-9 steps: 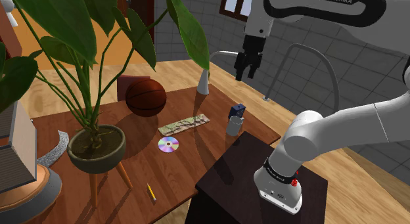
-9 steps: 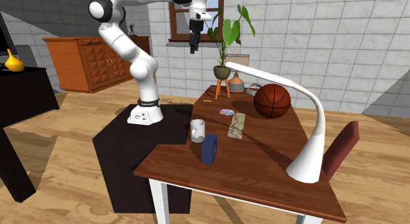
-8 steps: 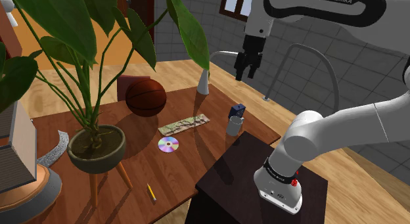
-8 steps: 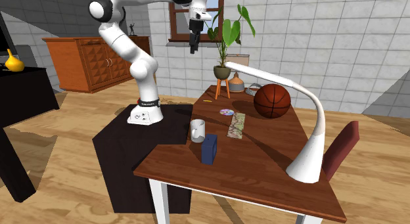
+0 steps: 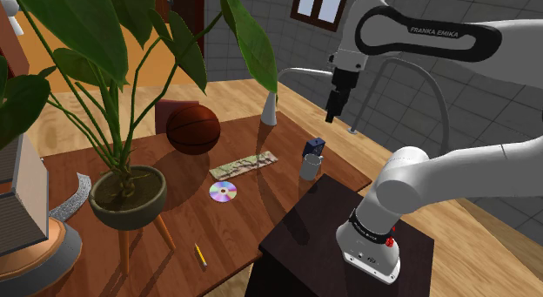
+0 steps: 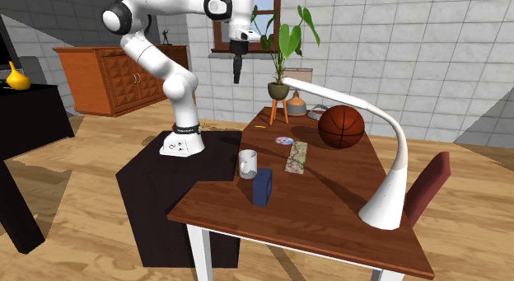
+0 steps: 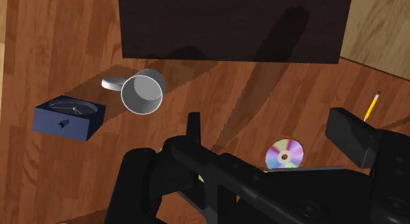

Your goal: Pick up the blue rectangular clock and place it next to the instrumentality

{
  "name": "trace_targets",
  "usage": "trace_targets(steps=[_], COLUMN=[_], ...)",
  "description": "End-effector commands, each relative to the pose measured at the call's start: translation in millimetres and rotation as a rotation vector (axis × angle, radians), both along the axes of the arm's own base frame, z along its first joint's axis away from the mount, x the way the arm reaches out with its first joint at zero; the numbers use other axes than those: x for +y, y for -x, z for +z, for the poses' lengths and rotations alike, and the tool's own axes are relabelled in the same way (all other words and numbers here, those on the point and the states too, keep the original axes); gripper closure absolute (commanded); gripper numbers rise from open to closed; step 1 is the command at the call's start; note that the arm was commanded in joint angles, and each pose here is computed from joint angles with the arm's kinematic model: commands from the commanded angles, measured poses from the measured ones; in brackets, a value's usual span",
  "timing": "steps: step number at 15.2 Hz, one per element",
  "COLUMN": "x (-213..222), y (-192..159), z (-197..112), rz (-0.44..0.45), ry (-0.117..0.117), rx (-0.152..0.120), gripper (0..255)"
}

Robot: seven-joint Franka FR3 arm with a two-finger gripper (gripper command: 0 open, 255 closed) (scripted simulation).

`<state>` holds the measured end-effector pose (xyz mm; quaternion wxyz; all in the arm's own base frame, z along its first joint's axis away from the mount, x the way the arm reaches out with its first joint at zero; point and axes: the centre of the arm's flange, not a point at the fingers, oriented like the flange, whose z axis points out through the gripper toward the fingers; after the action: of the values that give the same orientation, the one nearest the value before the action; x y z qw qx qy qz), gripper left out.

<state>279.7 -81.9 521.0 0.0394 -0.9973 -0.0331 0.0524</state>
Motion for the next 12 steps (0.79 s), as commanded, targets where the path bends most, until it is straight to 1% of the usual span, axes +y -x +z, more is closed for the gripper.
trace_targets(steps=[1,7,12], x=[-18.7,-75.5,-123.0], y=[3.8,9.8,5.6], z=[-18.9,-70.1,-112.8], rz=[0.070,0.259,0.416], ry=[0.001,0.003,0.004], rx=[-0.010,-0.037,-0.060], gripper=[0,0,0])
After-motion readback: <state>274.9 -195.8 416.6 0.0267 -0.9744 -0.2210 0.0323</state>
